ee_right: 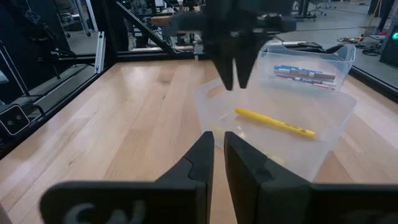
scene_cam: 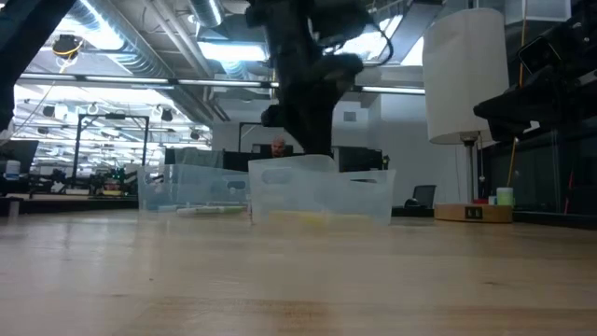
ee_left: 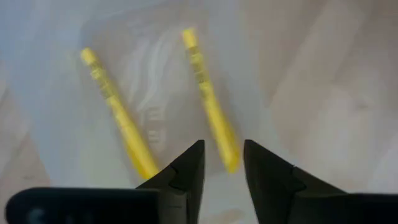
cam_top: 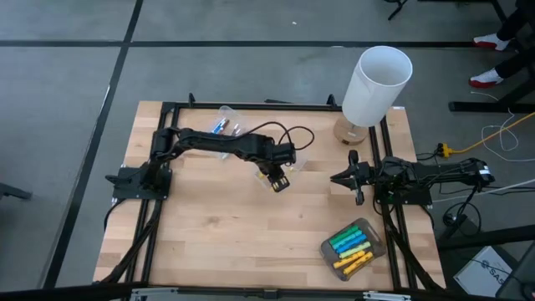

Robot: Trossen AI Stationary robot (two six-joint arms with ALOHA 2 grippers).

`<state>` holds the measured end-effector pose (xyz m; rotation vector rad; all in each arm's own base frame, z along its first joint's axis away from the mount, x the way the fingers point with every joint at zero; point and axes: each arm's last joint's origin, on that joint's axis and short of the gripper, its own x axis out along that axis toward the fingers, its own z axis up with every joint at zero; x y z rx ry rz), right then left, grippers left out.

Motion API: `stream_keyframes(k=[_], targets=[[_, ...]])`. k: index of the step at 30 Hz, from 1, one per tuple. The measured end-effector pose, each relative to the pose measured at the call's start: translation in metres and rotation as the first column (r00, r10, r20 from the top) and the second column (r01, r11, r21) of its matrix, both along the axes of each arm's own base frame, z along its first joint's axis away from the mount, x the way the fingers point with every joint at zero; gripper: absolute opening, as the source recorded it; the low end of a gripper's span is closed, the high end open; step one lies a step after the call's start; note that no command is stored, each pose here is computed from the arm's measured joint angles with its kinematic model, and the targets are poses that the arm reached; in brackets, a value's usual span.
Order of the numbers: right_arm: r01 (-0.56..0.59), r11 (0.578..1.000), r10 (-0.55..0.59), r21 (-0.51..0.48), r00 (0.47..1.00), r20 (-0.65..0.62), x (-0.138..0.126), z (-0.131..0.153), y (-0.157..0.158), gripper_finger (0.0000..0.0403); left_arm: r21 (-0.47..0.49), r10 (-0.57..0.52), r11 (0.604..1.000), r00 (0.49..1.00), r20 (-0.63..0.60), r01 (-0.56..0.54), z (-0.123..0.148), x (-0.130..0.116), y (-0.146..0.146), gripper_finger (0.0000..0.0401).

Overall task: Pick & Place Markers
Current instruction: Return to Home Position

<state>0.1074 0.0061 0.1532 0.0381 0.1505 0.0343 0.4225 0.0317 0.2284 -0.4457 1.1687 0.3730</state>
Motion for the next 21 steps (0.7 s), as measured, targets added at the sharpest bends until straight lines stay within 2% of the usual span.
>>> stream_keyframes(k=[4,7,18,21], targets=[[0.0,1.0,0.0,0.0,1.0,0.0,0.0,0.0,0.0,0.004,0.025,-0.08,0.996,0.996,0.025,0.08,0.014,-0.004,-0.011,0.0106],[0.0,1.0,0.0,0.0,1.0,0.0,0.0,0.0,0.0,0.004,0.036,-0.102,0.994,0.994,0.048,0.101,0.023,-0.008,-0.016,0.0099],[0.0,1.0,0.0,0.0,1.0,0.0,0.0,0.0,0.0,0.004,0.11,-0.195,0.977,0.973,0.125,0.182,0.053,-0.021,-0.037,0.0008],[0.0,1.0,0.0,0.0,1.0,0.0,0.0,0.0,0.0,0.004,0.135,-0.2,0.975,0.964,0.173,0.178,0.053,-0.027,-0.04,0.0004]])
